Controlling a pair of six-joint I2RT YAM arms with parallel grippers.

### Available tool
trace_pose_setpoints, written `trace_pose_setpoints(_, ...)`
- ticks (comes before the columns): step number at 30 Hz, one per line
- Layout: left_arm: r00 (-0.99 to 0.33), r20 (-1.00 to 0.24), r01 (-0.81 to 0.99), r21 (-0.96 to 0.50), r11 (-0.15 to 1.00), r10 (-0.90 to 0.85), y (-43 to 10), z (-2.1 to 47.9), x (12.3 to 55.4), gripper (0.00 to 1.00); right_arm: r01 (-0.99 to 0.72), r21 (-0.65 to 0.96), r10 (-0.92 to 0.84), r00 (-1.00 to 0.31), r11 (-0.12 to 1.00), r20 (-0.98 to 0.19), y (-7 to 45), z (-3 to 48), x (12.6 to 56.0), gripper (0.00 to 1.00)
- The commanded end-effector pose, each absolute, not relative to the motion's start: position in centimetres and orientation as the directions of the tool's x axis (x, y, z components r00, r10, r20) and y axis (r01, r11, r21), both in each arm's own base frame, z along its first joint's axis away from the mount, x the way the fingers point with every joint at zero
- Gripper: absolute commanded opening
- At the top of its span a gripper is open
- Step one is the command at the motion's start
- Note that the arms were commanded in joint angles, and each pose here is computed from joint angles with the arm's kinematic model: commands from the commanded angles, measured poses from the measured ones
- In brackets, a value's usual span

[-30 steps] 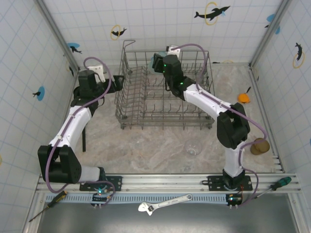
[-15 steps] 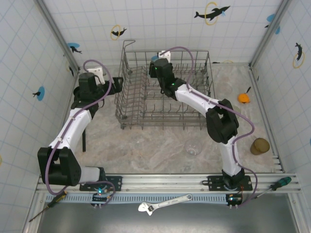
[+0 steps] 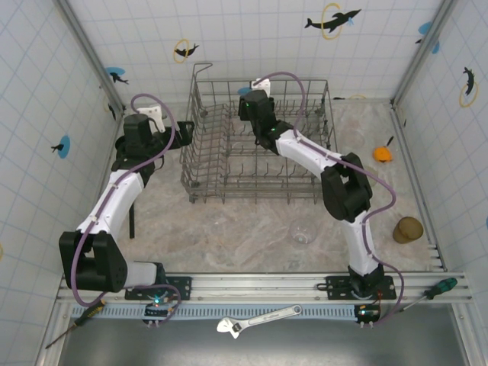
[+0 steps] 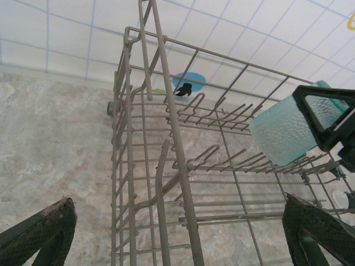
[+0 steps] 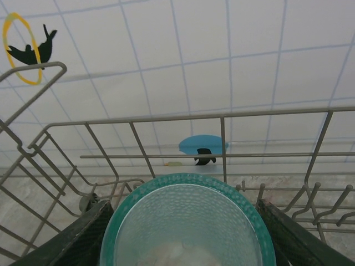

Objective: Load the cups into the dish rack

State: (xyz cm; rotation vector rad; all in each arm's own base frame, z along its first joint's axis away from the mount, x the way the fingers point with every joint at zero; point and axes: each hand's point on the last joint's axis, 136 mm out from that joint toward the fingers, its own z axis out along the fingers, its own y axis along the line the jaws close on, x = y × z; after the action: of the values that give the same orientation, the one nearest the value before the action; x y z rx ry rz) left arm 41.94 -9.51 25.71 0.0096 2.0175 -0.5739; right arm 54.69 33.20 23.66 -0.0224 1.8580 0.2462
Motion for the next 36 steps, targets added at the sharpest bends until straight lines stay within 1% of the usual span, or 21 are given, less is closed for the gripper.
trace_pose_setpoints(1,-0.501,-0.829,0.242,-0.411,0.879,-0.249,-9.4,25.7,42.1,0.97,-0.146,0.171,0.125,-0.28,0.974,-0.952,33.7,24.1,55.6,0.48)
trace_pose_setpoints(7,-0.506,-0.826,0.24,-0.412,0.879,-0.249,-9.4,25.4,42.2,0.97,-0.128,0.167,0.123,-0.295,0.978,-0.947,33.3,23.0,56.2,0.48)
trace_pose_setpoints(13,-0.509,-0.823,0.242,-0.416,0.877,-0.251,-9.5,25.4,42.2,0.97,-0.139,0.177,0.129,-0.301,0.974,-0.945,33.7,22.6,56.5,0.48)
trace_pose_setpoints(21,-0.51,-0.822,0.239,-0.417,0.877,-0.253,-9.4,25.4,42.2,0.97,-0.137,0.165,0.113,-0.326,0.977,-0.939,34.0,20.4,56.9,0.48)
trace_pose_setpoints(24,-0.511,-0.821,0.236,-0.417,0.878,-0.253,-9.4,25.2,42.2,0.97,-0.144,0.161,0.107,-0.323,0.976,-0.94,34.0,20.3,57.0,0.48)
trace_pose_setpoints(26,-0.513,-0.821,0.236,-0.417,0.878,-0.252,-9.5,25.2,42.2,0.97,-0.147,0.15,0.092,-0.342,0.978,-0.935,34.3,18.6,57.2,0.48)
trace_pose_setpoints(36,-0.515,-0.818,0.238,-0.422,0.875,-0.254,-9.5,25.2,42.2,0.97,-0.177,0.135,0.061,-0.37,0.975,-0.927,35.3,16.2,57.9,0.48)
